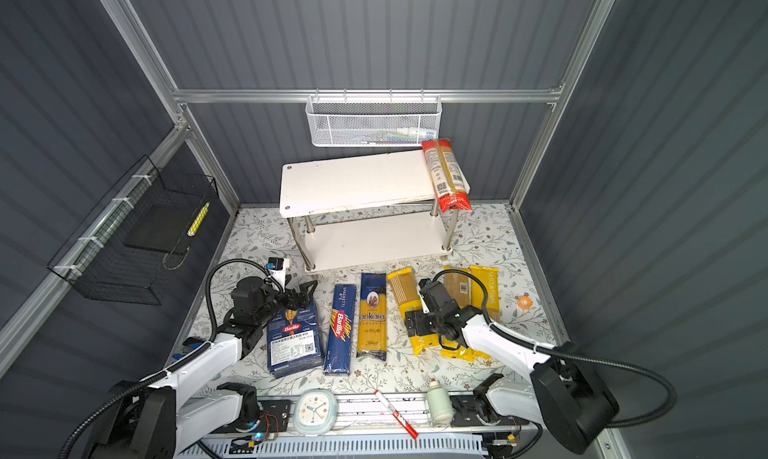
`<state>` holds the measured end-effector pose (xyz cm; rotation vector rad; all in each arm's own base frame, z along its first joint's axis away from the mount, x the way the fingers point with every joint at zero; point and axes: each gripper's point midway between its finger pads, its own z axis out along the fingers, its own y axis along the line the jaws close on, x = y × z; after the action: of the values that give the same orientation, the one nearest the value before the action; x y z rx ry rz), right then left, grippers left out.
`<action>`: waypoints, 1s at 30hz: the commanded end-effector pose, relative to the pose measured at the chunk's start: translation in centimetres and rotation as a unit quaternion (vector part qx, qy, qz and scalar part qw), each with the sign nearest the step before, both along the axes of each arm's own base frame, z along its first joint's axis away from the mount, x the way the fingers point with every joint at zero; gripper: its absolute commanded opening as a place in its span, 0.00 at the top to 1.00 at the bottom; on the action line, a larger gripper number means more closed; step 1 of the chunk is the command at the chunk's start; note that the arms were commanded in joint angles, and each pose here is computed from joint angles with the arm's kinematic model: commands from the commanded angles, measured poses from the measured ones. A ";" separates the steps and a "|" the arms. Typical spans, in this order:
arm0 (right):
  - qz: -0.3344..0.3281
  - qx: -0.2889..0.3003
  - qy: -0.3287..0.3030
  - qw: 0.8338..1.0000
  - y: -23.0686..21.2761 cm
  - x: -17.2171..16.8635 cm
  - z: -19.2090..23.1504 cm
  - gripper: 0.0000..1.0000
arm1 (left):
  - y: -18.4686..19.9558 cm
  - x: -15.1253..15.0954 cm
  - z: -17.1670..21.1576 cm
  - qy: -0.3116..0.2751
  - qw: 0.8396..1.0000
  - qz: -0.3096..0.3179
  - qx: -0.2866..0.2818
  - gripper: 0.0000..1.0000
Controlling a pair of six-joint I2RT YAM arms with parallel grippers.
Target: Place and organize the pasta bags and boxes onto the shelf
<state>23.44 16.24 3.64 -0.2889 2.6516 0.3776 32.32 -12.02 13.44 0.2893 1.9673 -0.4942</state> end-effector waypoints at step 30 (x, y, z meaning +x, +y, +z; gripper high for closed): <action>0.013 -0.050 0.021 0.998 3.2 0.1 -1.8 0.01 | -0.7 -0.6 1.6 -0.026 0.999 -0.025 -0.013 0.01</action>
<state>24.24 18.50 1.90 -0.3583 2.6743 0.1926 31.86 -12.26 14.54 0.3058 1.9210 -0.5125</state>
